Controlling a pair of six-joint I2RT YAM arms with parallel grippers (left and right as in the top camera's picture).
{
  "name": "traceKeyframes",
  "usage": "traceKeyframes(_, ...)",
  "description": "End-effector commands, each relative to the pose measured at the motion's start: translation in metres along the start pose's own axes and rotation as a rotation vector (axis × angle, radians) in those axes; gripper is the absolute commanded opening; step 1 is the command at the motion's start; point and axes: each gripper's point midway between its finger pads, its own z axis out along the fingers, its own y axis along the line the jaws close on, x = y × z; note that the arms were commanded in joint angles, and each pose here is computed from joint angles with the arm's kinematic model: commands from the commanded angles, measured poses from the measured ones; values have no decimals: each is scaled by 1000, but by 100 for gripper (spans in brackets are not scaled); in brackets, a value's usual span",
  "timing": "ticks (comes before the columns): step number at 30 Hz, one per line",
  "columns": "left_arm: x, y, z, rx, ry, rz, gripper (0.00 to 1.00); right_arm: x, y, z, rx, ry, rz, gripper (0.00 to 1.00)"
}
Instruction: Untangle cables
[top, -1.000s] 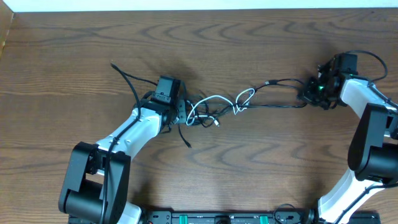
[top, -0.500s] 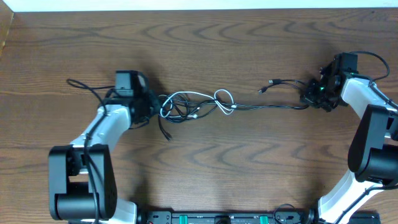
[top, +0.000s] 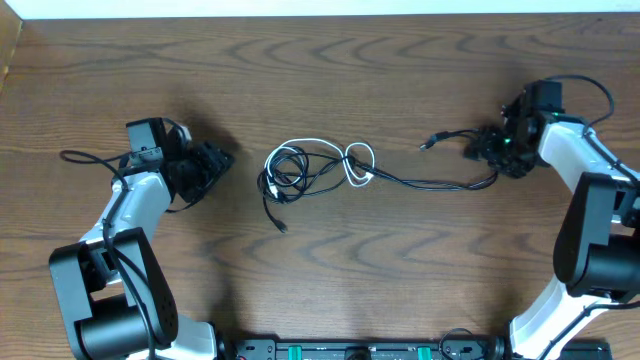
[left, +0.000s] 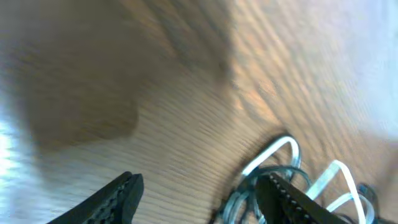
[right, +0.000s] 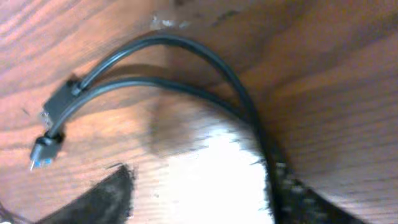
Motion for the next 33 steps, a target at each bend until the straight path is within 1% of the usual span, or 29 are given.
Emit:
traceKeyframes(1, 11, -29, 1, 155, 60, 124, 66, 29, -23, 28, 111, 90, -33, 73)
traceKeyframes(3, 14, -41, 0, 209, 69, 175, 68, 29, -7, 29, 58, 91, -86, 73)
traceKeyframes(6, 16, -47, 1, 226, 71, 191, 70, 25, 21, 17, -36, 85, -128, 75)
traceKeyframes(11, 21, -55, 4, 244, 80, 221, 70, 8, 58, -31, -85, -11, -214, 82)
traceKeyframes(15, 27, -66, 7, 264, 86, 279, 71, 7, 87, -63, -120, -91, -293, 84)
traceKeyframes(17, 29, -69, 9, 260, 87, 290, 71, 14, 100, -72, -137, -102, -327, 89)
traceKeyframes(18, 29, -68, 9, 255, 86, 292, 71, 18, 105, -74, -147, -97, -339, 96)
traceKeyframes(19, 29, -69, 10, 253, 85, 294, 71, 23, 112, -76, -164, -89, -353, 99)
traceKeyframes(24, 29, -69, 10, 253, 86, 293, 71, 56, 158, -77, -364, 7, -419, 99)
traceKeyframes(26, 30, -69, 10, 254, 86, 294, 71, 66, 167, -76, -382, 30, -441, 99)
traceKeyframes(28, 30, -69, 10, 254, 86, 294, 70, 77, 177, -74, -388, 46, -472, 91)
traceKeyframes(29, 30, -69, 10, 254, 86, 294, 70, 82, 182, -72, -388, 53, -489, 89)
traceKeyframes(30, 30, -69, 10, 254, 86, 294, 70, 86, 185, -70, -376, 52, -507, 83)
traceKeyframes(31, 30, -69, 10, 254, 87, 294, 70, 89, 186, -68, -352, 48, -521, 80)
traceKeyframes(33, 30, -69, 10, 254, 87, 294, 70, 93, 187, -63, -286, 32, -535, 79)
